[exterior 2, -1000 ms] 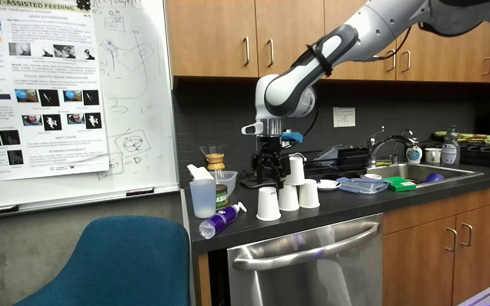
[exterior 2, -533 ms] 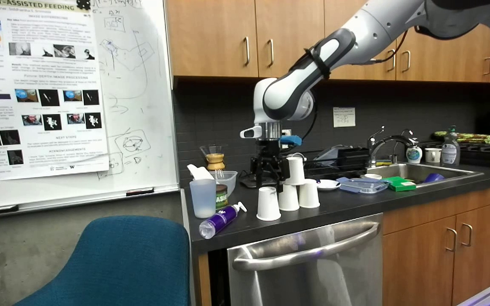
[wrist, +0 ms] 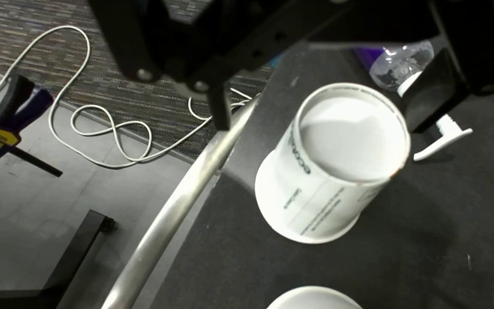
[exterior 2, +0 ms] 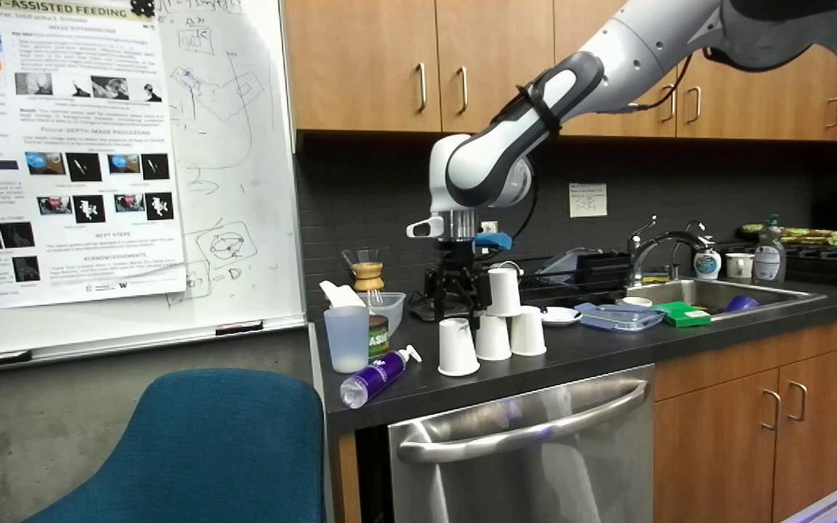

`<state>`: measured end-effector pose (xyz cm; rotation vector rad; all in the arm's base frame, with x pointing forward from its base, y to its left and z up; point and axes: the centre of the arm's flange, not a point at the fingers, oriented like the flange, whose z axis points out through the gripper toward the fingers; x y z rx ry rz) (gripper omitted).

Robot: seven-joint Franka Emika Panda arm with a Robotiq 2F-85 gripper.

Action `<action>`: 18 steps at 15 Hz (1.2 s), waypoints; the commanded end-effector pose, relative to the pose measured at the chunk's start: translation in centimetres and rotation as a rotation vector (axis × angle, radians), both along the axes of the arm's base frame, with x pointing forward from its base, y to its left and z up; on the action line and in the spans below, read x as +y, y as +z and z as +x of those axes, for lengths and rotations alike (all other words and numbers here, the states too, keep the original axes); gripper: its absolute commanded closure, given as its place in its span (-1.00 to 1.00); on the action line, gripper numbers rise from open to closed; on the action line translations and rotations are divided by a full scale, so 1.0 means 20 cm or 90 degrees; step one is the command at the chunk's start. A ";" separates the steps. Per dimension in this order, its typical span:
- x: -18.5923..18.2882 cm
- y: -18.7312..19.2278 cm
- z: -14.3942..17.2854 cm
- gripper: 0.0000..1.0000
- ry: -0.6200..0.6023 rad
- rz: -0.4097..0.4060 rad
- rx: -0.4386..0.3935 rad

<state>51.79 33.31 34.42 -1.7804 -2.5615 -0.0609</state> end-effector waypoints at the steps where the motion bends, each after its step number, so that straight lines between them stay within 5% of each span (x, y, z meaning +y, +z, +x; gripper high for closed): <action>1: 0.02 -0.03 0.02 -1.00 0.001 -0.007 -0.001; 18: 0.03 -0.16 0.07 -1.00 0.006 0.009 0.001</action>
